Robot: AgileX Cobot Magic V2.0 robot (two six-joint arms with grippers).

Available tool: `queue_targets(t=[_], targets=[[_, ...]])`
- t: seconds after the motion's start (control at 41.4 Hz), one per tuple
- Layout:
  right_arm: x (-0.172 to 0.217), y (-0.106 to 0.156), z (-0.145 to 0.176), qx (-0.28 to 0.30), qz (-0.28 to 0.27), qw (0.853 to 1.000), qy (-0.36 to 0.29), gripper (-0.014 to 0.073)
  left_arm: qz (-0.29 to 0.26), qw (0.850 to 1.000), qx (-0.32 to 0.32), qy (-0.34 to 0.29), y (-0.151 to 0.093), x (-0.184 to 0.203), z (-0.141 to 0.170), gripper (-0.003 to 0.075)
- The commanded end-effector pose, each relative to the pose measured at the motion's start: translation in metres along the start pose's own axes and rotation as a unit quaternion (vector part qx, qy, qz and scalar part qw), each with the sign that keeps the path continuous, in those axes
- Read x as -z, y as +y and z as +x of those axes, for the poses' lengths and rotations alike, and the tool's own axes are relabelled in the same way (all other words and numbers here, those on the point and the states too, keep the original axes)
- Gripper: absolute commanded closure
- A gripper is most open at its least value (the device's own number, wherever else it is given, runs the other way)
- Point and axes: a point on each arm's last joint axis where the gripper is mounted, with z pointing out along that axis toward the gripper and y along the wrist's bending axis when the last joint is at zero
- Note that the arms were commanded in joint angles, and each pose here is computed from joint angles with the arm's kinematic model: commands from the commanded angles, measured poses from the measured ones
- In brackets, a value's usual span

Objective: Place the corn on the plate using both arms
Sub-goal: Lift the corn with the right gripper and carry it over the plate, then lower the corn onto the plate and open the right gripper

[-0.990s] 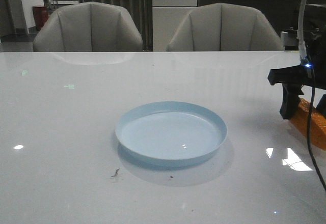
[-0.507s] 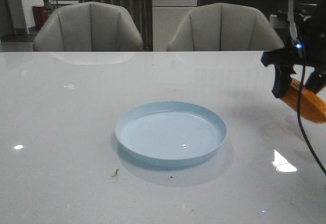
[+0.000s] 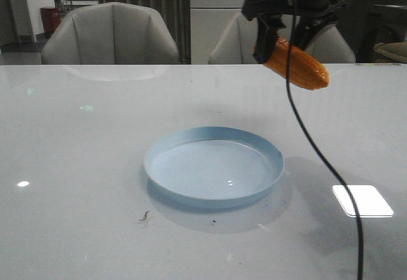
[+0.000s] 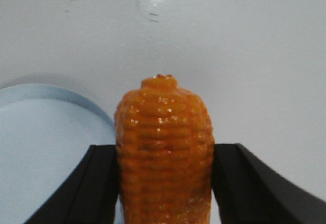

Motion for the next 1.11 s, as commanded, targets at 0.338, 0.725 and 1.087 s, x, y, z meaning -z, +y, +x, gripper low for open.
queue_targets(t=[0.338, 0.725, 1.087], targets=[[-0.031, 0.065, 0.000, 0.106, -0.042, 0.993, 0.030, 0.0347, 0.000, 0.998, 0.010, -0.059, 0.000, 0.009, -0.018, 0.0344], [-0.066, 0.070, 0.015, 0.106, -0.051, 0.989, 0.085, 0.0311, 0.000, 0.998, 0.010, -0.059, 0.000, 0.009, -0.018, 0.0344], [-0.059, 0.070, 0.006, 0.101, -0.053, 0.991, 0.071, -0.0020, 0.000, 0.998, 0.010, -0.059, 0.000, 0.009, -0.018, 0.0344]])
